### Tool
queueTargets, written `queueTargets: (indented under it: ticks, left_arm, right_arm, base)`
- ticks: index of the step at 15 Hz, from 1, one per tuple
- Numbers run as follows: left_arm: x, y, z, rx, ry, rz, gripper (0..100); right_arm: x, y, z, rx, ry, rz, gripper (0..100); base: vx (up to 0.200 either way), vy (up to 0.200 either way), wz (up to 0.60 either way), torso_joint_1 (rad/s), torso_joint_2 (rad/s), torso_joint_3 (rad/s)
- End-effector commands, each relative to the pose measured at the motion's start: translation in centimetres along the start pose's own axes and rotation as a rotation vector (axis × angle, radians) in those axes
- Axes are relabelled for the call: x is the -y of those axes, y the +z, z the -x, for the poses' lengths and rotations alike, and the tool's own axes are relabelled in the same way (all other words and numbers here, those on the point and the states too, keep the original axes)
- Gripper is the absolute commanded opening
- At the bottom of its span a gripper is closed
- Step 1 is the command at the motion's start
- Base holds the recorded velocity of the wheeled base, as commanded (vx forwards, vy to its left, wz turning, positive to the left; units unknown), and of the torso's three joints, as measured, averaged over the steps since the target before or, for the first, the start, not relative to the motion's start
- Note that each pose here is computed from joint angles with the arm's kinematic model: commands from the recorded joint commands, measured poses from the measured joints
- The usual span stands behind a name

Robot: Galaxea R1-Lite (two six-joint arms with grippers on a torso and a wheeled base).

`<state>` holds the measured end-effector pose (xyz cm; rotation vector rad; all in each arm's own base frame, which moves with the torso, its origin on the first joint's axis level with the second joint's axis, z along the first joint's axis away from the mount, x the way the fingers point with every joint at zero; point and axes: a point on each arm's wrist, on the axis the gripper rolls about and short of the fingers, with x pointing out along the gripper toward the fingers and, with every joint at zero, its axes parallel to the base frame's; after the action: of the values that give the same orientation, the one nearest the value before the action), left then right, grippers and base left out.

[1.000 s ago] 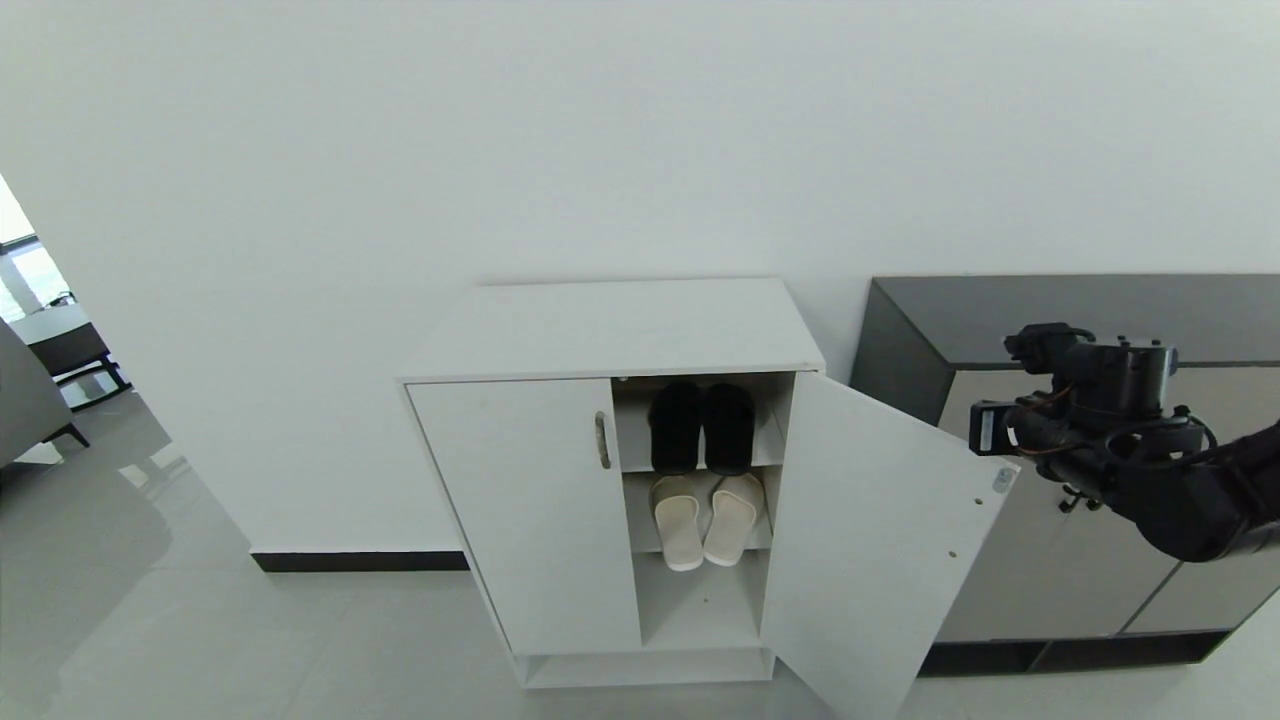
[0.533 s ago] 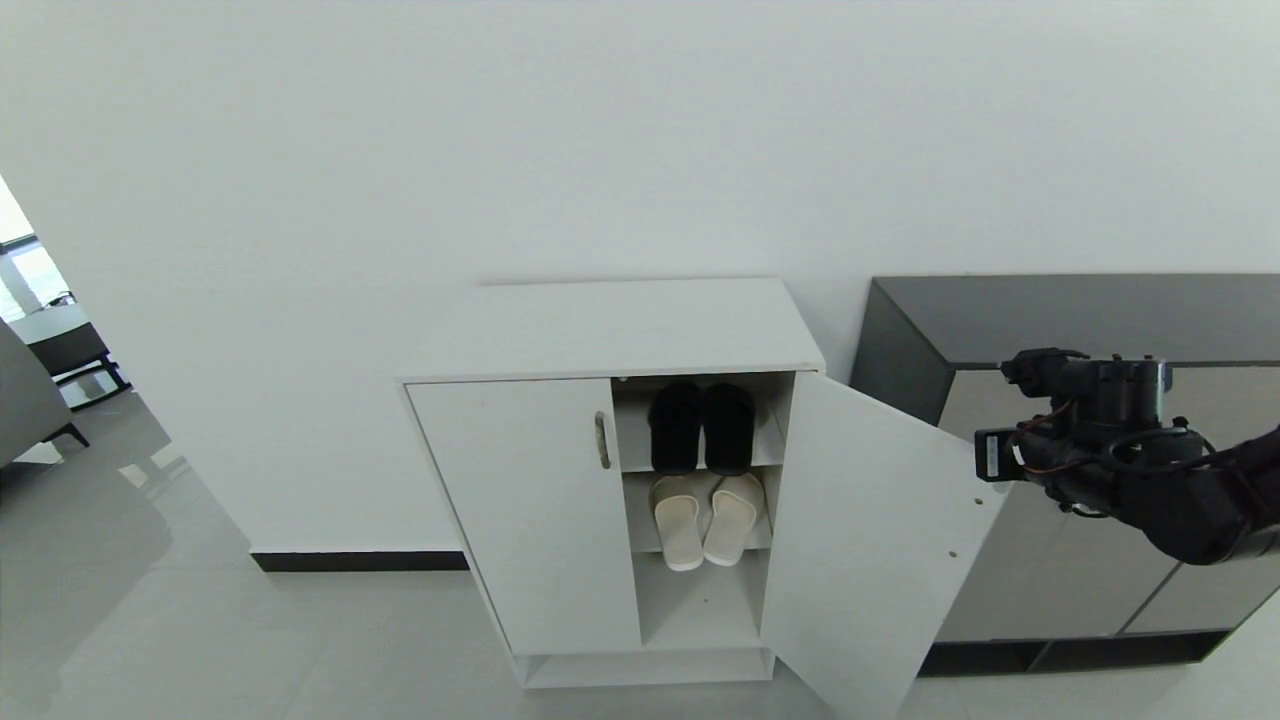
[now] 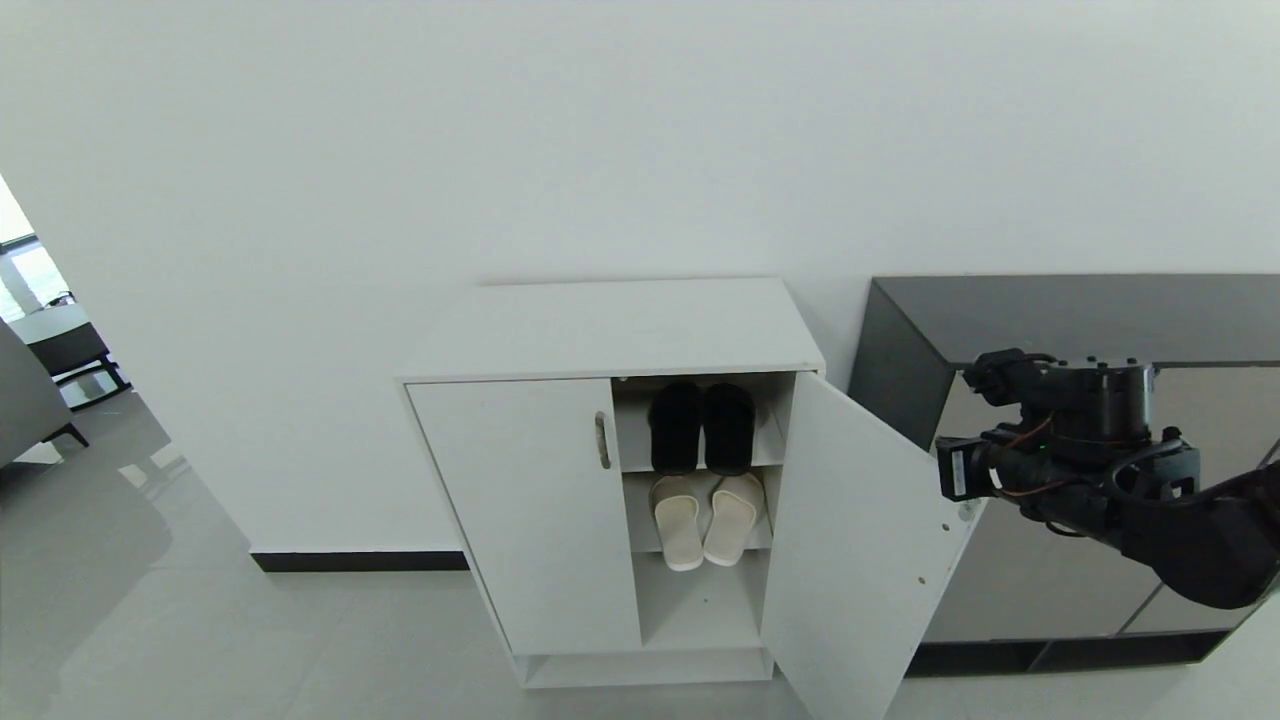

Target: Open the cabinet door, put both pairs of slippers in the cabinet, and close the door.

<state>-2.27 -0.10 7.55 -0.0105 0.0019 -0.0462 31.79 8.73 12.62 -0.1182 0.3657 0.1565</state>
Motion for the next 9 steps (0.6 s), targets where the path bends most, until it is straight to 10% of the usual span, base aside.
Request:
queueTargets:
  ticks: [1,9]
  left_arm:
    - [0.0,0.0,0.0,0.0,0.0,0.0,0]
    - [0.0,0.0,0.0,0.0,-0.001,0.0,0]
  right_arm:
    - [0.7,0.0,-0.5,0.0,-0.026,-0.006,0]
    - [1.1,-2.4,-1.3,-0.092,-0.036,0.083,0]
  base:
    - [0.0,0.0,0.0,0.0,0.0,0.0]
    - [0.0,0.0,0.0,0.0,0.0,0.0]
